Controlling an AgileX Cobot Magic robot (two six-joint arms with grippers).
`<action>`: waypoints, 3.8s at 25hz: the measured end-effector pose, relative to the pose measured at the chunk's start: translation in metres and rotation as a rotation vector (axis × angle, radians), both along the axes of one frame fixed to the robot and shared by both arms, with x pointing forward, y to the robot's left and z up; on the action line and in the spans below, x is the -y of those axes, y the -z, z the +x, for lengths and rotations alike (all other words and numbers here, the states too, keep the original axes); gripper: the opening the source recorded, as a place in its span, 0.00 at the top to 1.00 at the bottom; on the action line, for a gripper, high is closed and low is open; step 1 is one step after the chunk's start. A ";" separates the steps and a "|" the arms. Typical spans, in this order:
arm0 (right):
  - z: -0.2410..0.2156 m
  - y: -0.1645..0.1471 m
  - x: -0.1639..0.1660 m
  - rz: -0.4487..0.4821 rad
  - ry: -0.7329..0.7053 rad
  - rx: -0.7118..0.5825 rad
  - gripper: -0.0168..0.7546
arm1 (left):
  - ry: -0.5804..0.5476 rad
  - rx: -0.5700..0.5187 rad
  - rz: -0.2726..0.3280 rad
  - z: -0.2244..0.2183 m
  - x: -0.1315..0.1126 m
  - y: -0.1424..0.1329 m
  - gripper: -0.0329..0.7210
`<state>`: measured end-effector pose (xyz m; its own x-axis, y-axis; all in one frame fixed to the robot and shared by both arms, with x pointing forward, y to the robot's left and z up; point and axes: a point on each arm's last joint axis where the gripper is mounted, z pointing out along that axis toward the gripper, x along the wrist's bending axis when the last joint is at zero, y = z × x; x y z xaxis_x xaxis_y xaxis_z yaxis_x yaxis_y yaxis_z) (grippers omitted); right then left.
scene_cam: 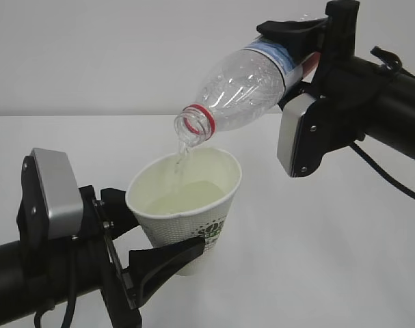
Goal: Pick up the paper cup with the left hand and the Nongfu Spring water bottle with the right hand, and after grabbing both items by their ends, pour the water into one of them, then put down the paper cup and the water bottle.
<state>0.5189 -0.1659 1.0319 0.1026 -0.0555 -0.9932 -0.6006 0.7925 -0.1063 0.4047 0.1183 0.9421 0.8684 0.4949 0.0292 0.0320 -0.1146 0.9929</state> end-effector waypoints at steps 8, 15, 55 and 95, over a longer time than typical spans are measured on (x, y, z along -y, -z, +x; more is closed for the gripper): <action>0.000 0.000 0.000 0.000 0.000 0.001 0.36 | 0.000 0.000 0.000 0.000 0.000 0.000 0.33; 0.000 0.000 0.000 -0.004 0.000 0.004 0.36 | 0.000 -0.001 0.001 0.000 0.000 0.000 0.33; -0.004 0.007 0.002 0.214 -0.010 -0.186 0.36 | 0.000 -0.002 0.003 0.000 0.000 0.000 0.33; -0.002 0.007 0.006 0.981 -0.004 -0.719 0.36 | -0.002 -0.002 0.003 0.000 0.000 0.000 0.33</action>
